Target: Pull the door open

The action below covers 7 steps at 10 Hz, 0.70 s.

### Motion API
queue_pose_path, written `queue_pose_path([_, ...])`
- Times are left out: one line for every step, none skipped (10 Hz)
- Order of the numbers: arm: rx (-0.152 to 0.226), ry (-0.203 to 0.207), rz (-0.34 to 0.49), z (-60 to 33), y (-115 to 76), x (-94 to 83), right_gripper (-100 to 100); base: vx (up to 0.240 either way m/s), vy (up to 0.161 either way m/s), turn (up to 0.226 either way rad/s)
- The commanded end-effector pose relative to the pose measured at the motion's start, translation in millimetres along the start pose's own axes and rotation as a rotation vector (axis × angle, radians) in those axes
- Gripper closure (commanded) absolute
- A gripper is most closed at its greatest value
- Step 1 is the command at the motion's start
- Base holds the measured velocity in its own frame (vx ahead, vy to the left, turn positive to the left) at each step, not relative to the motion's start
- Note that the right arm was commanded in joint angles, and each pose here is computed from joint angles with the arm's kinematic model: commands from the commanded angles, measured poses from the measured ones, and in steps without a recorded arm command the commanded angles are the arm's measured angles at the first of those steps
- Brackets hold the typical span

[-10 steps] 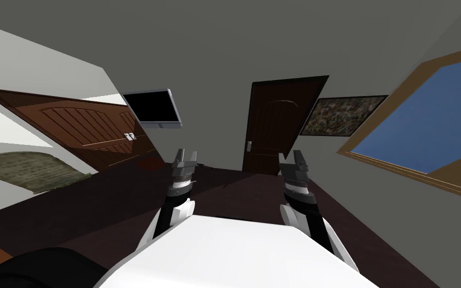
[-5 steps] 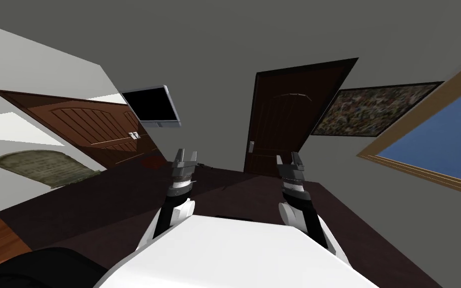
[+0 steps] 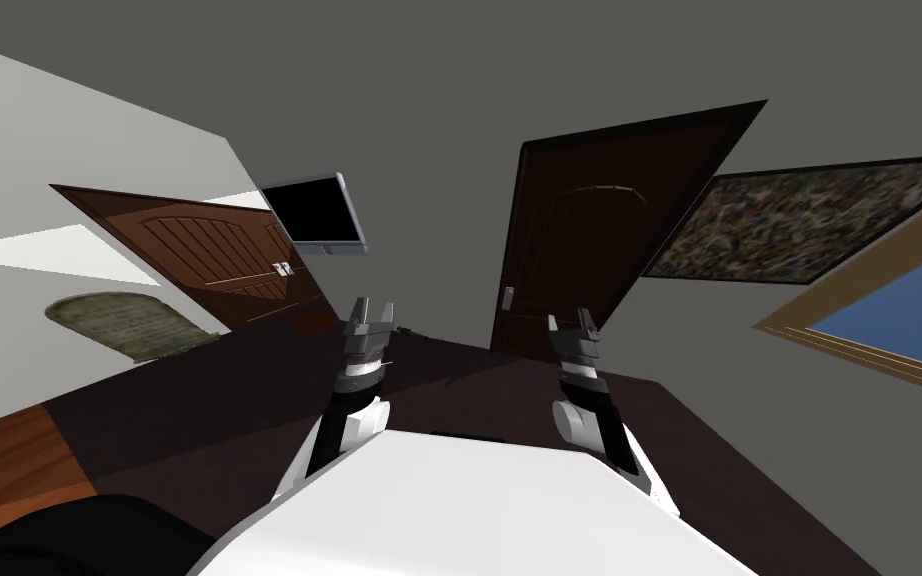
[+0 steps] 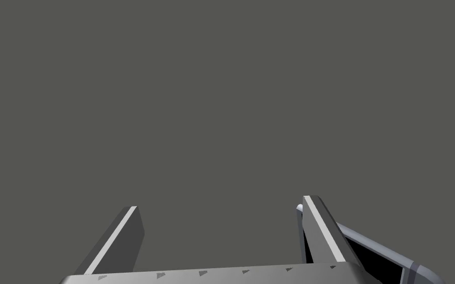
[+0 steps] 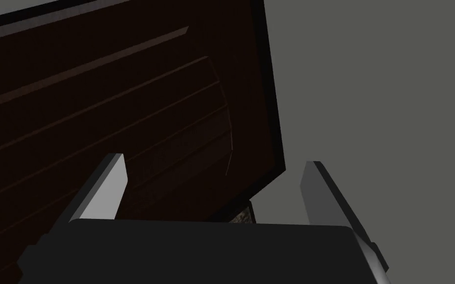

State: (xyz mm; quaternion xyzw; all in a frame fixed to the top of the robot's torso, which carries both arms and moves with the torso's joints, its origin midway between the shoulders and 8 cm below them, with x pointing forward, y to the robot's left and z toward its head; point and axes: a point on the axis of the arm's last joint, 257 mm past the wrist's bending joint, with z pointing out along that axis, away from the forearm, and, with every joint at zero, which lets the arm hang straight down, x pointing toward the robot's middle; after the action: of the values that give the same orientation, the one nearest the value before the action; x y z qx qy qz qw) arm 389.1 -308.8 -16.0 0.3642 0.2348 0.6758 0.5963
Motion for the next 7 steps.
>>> queue_pose_path([0.023,-0.025,0.055,-1.5,-12.6,-10.4,-100,0.088,-0.06,0.091])
queue_pose_path([0.036,-0.04,0.087,-2.1,-20.3,-16.2,-100,0.089,-0.051,0.09])
queue_pose_path([0.049,-0.057,0.121,-2.9,-28.4,-22.3,-100,0.092,-0.042,0.088])
queue_pose_path([0.062,-0.075,0.156,-3.9,-36.6,-28.4,-100,0.096,-0.042,0.107])
queue_pose_path([0.074,-0.094,0.191,-5.0,-44.8,-34.5,-100,0.095,-0.046,0.093])
queue_pose_path([0.086,-0.113,0.227,-6.2,-53.0,-40.5,-100,0.098,-0.043,0.097])
queue_pose_path([0.098,-0.134,0.263,-7.7,-61.5,-46.7,-100,0.084,-0.049,0.1])
